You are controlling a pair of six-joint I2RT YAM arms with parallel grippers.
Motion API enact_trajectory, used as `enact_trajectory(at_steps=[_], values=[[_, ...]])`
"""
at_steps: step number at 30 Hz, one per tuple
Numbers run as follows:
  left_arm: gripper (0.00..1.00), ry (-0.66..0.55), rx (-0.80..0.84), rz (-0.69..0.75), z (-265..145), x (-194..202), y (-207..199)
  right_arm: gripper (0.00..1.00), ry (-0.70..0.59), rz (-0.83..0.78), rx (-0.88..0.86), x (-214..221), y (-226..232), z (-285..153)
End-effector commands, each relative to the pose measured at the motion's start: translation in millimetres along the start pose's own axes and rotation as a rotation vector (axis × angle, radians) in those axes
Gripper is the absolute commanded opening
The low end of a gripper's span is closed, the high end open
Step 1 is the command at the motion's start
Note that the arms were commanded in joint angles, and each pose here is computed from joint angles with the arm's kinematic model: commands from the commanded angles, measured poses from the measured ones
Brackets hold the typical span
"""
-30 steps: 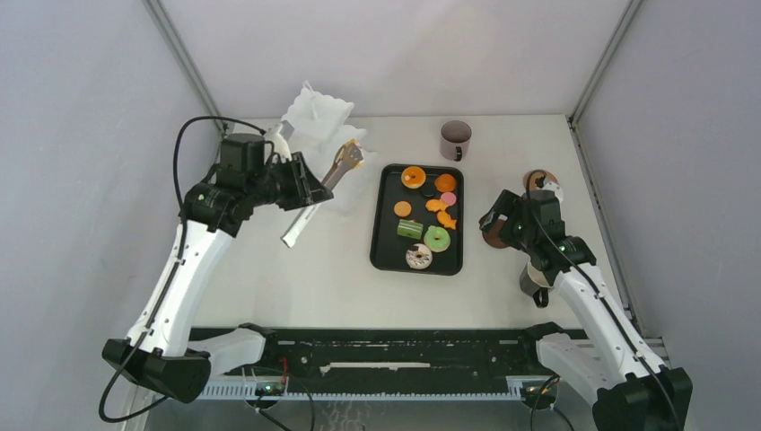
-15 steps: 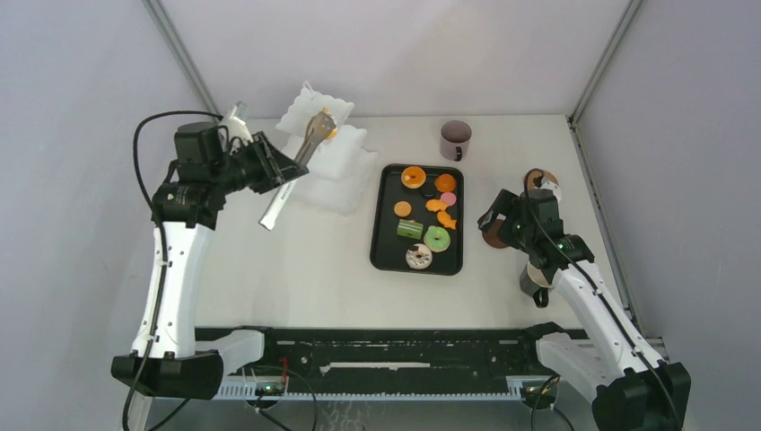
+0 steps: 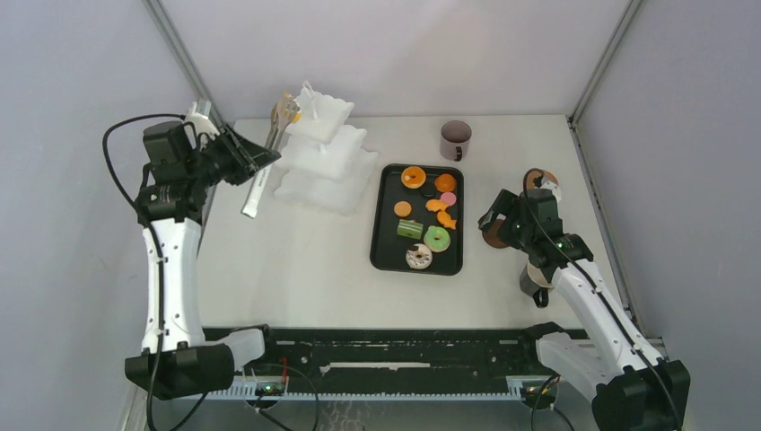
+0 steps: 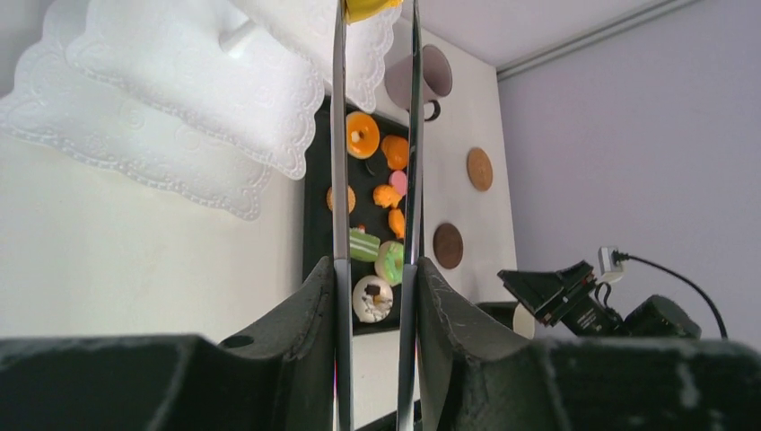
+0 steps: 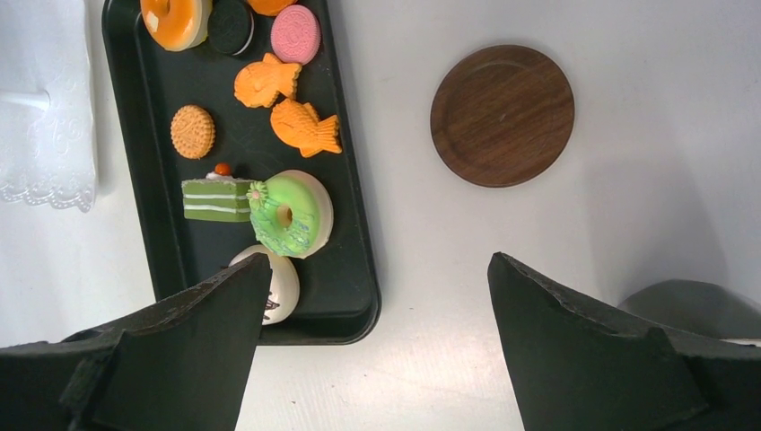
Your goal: Serve the afternoon tea
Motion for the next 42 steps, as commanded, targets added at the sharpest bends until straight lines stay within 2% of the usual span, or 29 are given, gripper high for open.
enact_trajectory(at_steps=[1,12,26,33,42], values=[[0.0,-0.056,0.068,0.006,13,-24,-2,0.98,-0.04,0.017,-0.029,-10,8,0],[0.0,-0.029,0.081,-0.022,44,-36,15,0.98,-0.047,0.035,-0.018,-10,6,-2],[0.02,-0.016,0.119,-0.071,64,-40,22,0.98,-0.054,0.044,-0.015,-11,6,-4],[0.16,0.002,0.082,-0.088,67,-34,31,0.98,-0.061,0.047,-0.014,-11,5,-8],[0.29,0.024,0.071,-0.101,69,-30,35,0.98,-0.063,0.053,-0.014,-10,5,-11]])
Point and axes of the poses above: each gripper's point midway between its finger pads, its own z axis out along the fingers, its own y axis along the line the jaws close on, x = y × z, the point moved 1 cm from there along -z, back along the fingers, and after that the axes turned 9 degrees about z, right-handed, at the moved point
